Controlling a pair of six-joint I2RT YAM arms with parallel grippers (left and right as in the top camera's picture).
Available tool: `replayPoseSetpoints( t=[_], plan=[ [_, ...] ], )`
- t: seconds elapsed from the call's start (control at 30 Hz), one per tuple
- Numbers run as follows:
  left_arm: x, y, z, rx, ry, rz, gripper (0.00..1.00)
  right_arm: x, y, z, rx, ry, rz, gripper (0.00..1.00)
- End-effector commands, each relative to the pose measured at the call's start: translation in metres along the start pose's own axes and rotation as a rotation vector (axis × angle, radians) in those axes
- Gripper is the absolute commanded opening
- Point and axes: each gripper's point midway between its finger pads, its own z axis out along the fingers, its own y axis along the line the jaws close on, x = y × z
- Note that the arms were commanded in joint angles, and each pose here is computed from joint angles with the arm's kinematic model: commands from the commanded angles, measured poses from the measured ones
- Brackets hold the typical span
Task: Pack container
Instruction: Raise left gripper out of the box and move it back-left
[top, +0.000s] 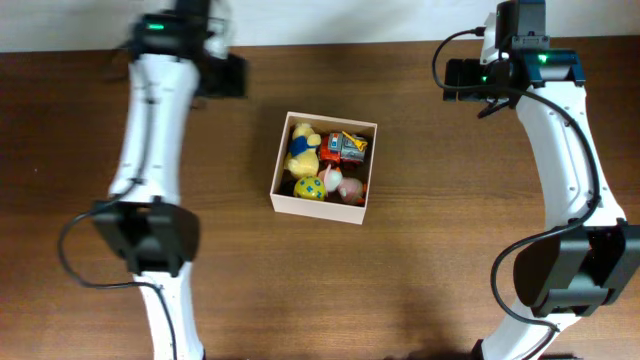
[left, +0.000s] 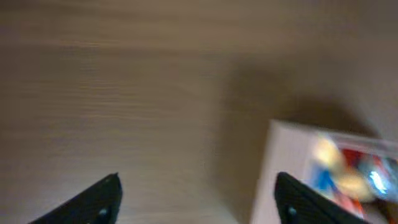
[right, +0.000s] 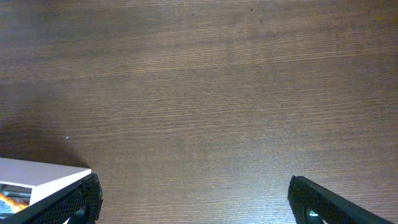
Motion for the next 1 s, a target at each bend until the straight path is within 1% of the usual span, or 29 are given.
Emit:
replayPoseSetpoints(
  t=[0.0, 0.03, 0.1, 0.2, 0.97],
  plan=[
    [-0.015, 0.071, -0.006, -0.103, -0.061, -0.234, 0.87, -0.012, -0.006, -0.019, 0.013, -0.051, 0.005, 0.99],
    [-0.015, 0.078, -0.007, -0.109, -0.062, -0.247, 0.93, -0.012, -0.006, -0.019, 0.013, -0.051, 0.004, 0.99],
    [-0.014, 0.09, -0.008, -0.118, -0.061, -0.268, 0.99, -0.012, -0.006, -0.019, 0.013, -0.051, 0.005, 0.99],
    [-0.011, 0.099, -0.009, -0.126, -0.054, -0.284, 0.99, -0.012, -0.006, -0.019, 0.013, -0.051, 0.005, 0.99],
    [-0.011, 0.098, -0.009, -0.126, -0.052, -0.283, 0.99, -0.012, -0.006, -0.019, 0.013, -0.051, 0.005, 0.99]
  ],
)
